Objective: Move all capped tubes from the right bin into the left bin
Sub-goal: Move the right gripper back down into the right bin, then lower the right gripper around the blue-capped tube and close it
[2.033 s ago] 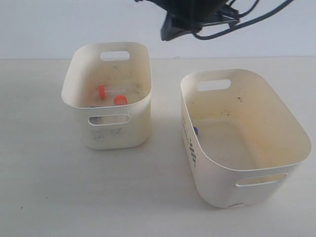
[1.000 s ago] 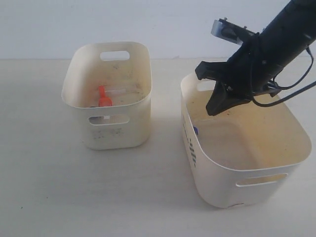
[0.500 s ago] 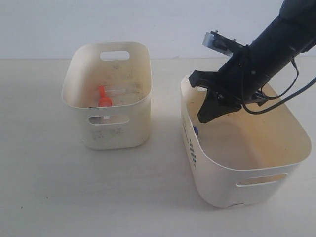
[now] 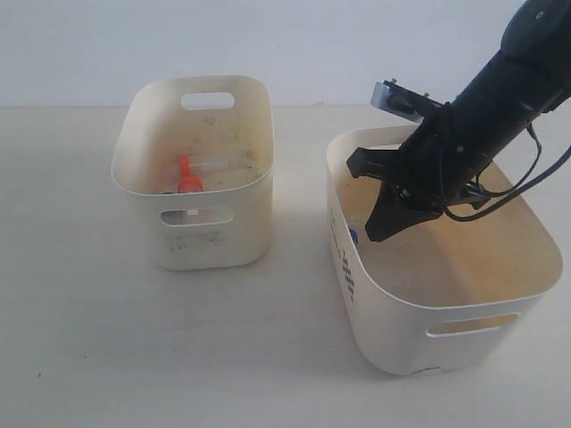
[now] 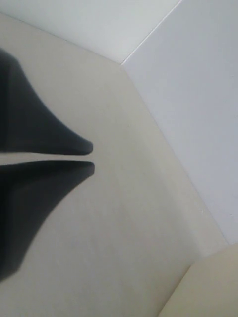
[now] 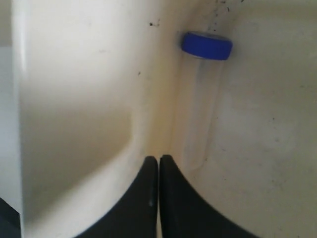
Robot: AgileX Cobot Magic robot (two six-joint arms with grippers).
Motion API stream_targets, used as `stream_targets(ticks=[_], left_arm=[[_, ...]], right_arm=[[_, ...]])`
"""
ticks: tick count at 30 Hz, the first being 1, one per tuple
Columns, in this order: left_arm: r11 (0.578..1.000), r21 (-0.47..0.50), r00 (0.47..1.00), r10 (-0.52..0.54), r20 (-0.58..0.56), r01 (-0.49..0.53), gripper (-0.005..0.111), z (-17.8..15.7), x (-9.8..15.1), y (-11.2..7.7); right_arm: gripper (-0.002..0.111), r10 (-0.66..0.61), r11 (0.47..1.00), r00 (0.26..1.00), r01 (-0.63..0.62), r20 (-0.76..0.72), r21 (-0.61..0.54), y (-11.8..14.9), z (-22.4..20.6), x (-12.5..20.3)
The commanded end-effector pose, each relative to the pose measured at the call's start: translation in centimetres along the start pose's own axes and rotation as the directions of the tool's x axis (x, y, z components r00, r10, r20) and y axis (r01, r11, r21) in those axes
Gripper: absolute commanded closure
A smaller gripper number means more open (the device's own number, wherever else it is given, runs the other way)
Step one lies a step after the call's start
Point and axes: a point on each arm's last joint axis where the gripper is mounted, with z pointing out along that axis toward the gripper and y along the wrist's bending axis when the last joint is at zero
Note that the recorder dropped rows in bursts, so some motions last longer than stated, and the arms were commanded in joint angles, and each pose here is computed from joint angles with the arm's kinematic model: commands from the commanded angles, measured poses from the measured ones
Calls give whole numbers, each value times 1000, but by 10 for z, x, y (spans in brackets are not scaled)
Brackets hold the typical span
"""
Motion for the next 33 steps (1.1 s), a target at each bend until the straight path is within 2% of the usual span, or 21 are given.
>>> stream_targets(ticks=[1, 7, 18, 24, 31, 33], left_arm=[[1000, 1, 1000, -4, 6, 4, 103, 0, -1, 1], [1000, 1, 1000, -4, 6, 4, 103, 0, -1, 1], [1000, 1, 1000, -4, 6, 4, 103, 0, -1, 1], [1000, 1, 1000, -4, 6, 4, 103, 0, -1, 1], [1000, 1, 1000, -4, 6, 4, 103, 0, -1, 1], [1000, 1, 1000, -4, 6, 4, 103, 0, -1, 1]], right_arm=[[109, 39, 999, 999, -40, 5, 19, -8, 3, -1], [109, 13, 997, 1000, -13, 6, 82, -17, 8, -3], [108, 70, 994, 997, -67, -29, 83, -25, 23, -4], [86, 88, 994, 996, -88, 1, 67, -24, 23, -6], [85, 98, 993, 995, -97, -2, 66, -26, 26, -7], [81, 105, 992, 994, -104, -17, 67, -28, 31, -6]])
